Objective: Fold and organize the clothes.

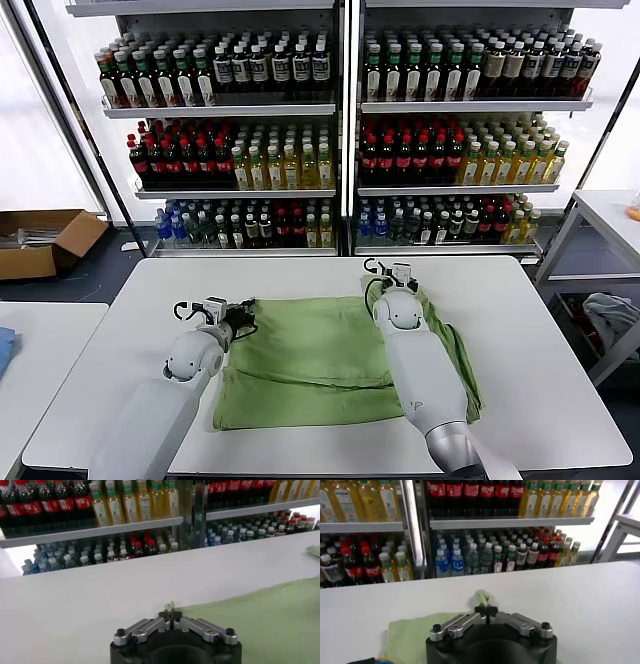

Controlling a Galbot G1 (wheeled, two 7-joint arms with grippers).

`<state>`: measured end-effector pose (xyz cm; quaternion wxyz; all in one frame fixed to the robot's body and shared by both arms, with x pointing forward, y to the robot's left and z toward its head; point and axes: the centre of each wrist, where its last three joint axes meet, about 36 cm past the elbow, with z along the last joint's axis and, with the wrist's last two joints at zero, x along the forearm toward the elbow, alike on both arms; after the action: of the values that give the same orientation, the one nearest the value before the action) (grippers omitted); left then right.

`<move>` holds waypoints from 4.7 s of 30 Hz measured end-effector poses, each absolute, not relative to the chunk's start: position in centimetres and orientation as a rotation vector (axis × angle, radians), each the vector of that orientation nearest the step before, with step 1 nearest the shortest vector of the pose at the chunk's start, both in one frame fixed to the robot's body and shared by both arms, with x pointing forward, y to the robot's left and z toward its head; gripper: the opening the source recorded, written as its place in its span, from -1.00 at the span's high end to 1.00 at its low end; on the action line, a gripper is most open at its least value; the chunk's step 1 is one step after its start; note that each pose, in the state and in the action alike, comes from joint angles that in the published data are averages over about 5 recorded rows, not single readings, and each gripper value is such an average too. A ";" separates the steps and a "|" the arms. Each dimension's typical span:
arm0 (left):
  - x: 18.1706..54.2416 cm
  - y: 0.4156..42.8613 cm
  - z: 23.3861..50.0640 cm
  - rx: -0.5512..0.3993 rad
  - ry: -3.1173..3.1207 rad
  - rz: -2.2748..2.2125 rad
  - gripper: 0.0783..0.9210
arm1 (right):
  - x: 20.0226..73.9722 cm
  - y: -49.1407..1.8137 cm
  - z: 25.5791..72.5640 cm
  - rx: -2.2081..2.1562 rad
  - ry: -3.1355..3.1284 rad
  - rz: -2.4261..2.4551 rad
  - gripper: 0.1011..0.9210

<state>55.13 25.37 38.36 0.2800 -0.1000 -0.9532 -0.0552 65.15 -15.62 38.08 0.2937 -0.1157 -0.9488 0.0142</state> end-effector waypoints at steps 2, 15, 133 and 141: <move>55.1 25.3 38.4 -0.274 -2.564 -0.143 0.98 | 65.0 -15.9 38.2 -0.312 -2.532 0.031 0.99; 54.1 25.9 39.2 -0.275 -2.647 -0.164 0.98 | 62.8 -18.0 41.4 -0.325 -2.636 0.011 0.99; 32.3 24.3 37.9 -0.059 -2.629 0.131 -0.06 | 31.7 -21.6 45.8 -0.277 -2.860 -0.045 -0.76; 32.5 24.8 37.8 -0.052 -2.639 0.127 0.50 | 32.0 -21.7 45.7 -0.282 -2.858 -0.048 -0.76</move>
<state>32.49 24.80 37.79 0.2469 -0.0192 -0.9677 0.0465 31.95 -21.66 45.67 0.1340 -0.0972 -0.9861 -0.0167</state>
